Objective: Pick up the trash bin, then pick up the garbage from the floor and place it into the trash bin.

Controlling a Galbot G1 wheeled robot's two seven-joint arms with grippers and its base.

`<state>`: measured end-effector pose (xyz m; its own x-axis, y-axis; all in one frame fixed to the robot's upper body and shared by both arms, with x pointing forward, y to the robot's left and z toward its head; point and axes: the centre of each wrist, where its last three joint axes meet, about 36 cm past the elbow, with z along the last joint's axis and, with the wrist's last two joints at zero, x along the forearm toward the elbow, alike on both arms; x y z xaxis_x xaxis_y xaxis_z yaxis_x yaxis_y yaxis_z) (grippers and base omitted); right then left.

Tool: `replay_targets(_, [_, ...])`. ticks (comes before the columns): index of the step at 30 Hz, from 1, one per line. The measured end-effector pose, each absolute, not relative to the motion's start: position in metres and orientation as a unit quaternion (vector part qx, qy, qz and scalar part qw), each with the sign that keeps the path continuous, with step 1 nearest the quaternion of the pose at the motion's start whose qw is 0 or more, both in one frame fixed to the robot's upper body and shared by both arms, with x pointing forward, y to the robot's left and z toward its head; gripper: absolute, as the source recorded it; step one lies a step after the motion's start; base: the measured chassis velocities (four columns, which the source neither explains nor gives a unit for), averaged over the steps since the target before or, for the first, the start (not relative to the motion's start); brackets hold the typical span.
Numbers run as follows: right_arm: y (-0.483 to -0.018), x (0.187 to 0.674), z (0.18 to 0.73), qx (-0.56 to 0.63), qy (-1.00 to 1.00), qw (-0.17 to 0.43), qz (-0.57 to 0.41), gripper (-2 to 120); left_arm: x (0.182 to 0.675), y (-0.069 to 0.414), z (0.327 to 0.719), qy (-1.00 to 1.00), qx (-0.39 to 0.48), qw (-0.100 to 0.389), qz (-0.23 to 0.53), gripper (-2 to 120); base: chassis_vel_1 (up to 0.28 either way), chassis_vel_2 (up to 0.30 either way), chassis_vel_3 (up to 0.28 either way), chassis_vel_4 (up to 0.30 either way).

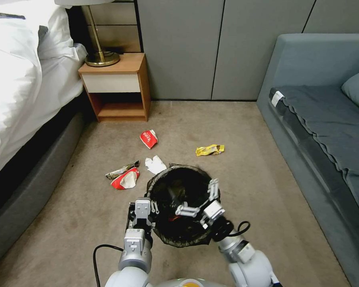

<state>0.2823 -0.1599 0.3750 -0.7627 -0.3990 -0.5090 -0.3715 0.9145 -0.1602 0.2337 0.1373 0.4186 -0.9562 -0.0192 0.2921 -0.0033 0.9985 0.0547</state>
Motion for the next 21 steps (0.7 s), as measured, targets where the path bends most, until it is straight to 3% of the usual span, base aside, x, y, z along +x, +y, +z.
replay_targets(8, [-0.171,0.249,0.386,-0.067,0.963,0.262,-0.008,100,0.236,0.141,0.417,-0.989,0.01,0.148,-0.025,0,0.0,0.0,0.0,0.0])
replay_targets(21, [-0.183,0.235,0.345,-0.033,0.971,0.234,-0.042,100,0.237,0.147,0.422,-0.989,0.022,0.142,-0.022,0,0.0,0.0,0.0,0.0])
